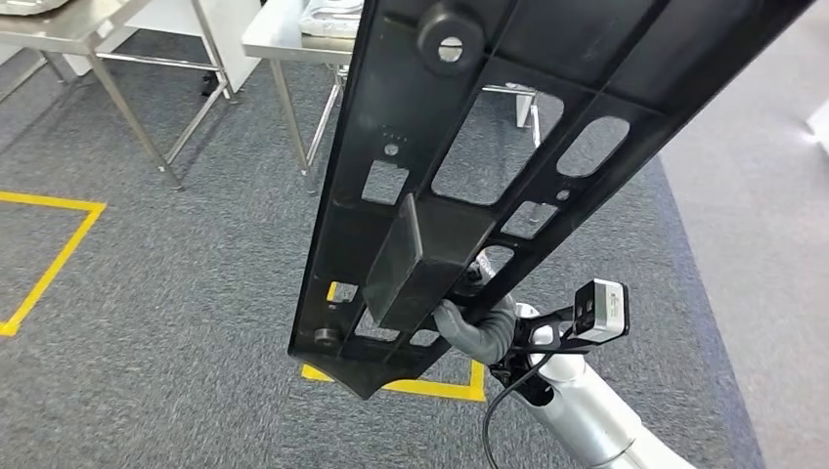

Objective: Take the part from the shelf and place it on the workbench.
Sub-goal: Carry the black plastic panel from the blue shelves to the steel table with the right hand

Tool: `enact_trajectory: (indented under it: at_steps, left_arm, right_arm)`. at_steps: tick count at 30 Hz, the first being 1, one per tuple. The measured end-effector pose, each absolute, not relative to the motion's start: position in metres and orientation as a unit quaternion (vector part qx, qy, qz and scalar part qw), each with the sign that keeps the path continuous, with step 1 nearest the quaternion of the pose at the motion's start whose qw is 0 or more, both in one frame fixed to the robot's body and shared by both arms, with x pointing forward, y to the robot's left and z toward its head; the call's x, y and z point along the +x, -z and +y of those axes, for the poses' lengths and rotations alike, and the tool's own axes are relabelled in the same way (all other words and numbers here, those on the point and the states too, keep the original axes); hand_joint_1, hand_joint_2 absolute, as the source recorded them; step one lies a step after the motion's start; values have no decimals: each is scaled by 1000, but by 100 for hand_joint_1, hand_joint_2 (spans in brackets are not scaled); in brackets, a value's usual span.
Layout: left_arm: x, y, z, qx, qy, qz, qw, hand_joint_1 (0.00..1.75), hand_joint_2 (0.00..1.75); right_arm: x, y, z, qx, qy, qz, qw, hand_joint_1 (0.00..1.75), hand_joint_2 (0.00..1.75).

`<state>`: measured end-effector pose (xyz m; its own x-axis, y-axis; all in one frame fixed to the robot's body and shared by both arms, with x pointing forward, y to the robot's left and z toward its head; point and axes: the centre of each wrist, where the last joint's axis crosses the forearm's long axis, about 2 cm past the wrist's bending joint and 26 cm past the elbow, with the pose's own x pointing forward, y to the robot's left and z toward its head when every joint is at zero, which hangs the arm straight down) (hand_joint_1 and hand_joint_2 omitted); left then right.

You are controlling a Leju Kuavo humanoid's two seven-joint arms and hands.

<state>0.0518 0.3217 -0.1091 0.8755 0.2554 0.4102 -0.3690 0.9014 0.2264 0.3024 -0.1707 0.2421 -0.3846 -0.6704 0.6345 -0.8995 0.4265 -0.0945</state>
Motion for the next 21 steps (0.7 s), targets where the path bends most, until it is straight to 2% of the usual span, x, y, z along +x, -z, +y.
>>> enact_trajectory:
  at_steps: [21]
  left_arm:
    - [46,110,325,135,-152,-194,960,0,175]
  right_arm:
    - [305,-242,-185,461,-210,-826,248,175,175]
